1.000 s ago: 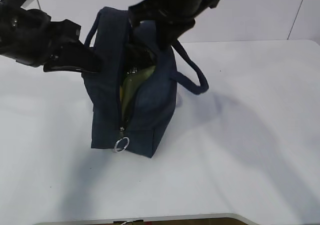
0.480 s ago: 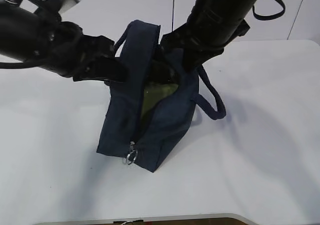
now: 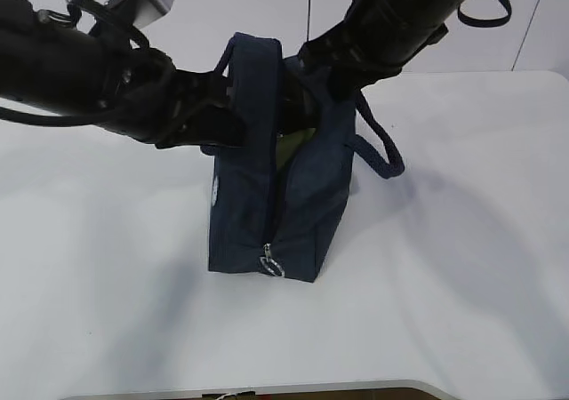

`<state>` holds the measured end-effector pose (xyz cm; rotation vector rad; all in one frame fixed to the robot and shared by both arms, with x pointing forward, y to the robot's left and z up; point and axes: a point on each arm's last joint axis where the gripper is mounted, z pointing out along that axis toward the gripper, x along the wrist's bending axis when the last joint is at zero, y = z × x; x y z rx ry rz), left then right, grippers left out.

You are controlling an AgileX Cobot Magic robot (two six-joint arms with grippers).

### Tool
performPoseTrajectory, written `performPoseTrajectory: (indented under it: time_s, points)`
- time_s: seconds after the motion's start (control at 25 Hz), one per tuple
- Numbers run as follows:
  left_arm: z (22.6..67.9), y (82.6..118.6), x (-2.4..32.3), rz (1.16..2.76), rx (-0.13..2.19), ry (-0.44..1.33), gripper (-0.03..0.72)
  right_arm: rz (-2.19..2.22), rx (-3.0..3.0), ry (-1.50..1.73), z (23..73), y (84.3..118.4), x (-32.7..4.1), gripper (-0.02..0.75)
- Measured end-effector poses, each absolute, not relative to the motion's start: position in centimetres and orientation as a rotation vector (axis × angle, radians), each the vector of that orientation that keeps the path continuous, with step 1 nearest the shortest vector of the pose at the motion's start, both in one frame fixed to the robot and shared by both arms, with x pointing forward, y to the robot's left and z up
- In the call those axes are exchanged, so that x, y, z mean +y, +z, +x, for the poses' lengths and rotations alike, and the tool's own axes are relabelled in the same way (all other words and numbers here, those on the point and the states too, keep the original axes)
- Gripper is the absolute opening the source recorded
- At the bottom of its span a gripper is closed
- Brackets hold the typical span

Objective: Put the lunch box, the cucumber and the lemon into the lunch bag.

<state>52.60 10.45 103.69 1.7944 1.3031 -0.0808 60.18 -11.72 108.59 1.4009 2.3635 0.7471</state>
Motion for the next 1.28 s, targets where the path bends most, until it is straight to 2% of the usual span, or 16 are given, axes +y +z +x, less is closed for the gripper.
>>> performPoseTrajectory:
  time_s: [0.32,0.4,0.48,0.64,0.72,0.84,1.28]
  points:
    - [52.9,103.7,10.5,1.775,1.312,-0.051,-0.001,1.392,2.358,0.759,60.2,108.6,-11.7,0.014]
    - [52.9,103.8,10.6,1.769,1.314,-0.039,-0.001,1.366,2.371,0.767,60.2,108.7,-11.6,0.039]
    - [53.0,103.8,10.6,1.766,1.315,-0.035,-0.001,1.346,2.383,0.794,60.2,108.7,-11.4,0.108]
    - [53.0,103.8,10.6,1.76,1.319,-0.033,-0.001,1.326,2.394,0.846,60.2,108.9,-11.0,0.335]
    - [53.0,103.8,10.6,1.759,1.319,-0.034,-0.001,1.334,2.399,0.857,60.2,109.0,-11.0,0.403]
    - [53.0,103.8,10.6,1.758,1.32,-0.032,-0.001,1.332,2.408,0.863,59.9,109.9,-11.1,0.43]
    - [53.4,102.9,10.5,1.765,1.341,-0.03,-0.001,1.122,2.501,0.969,55.2,115.4,-12.3,0.438]
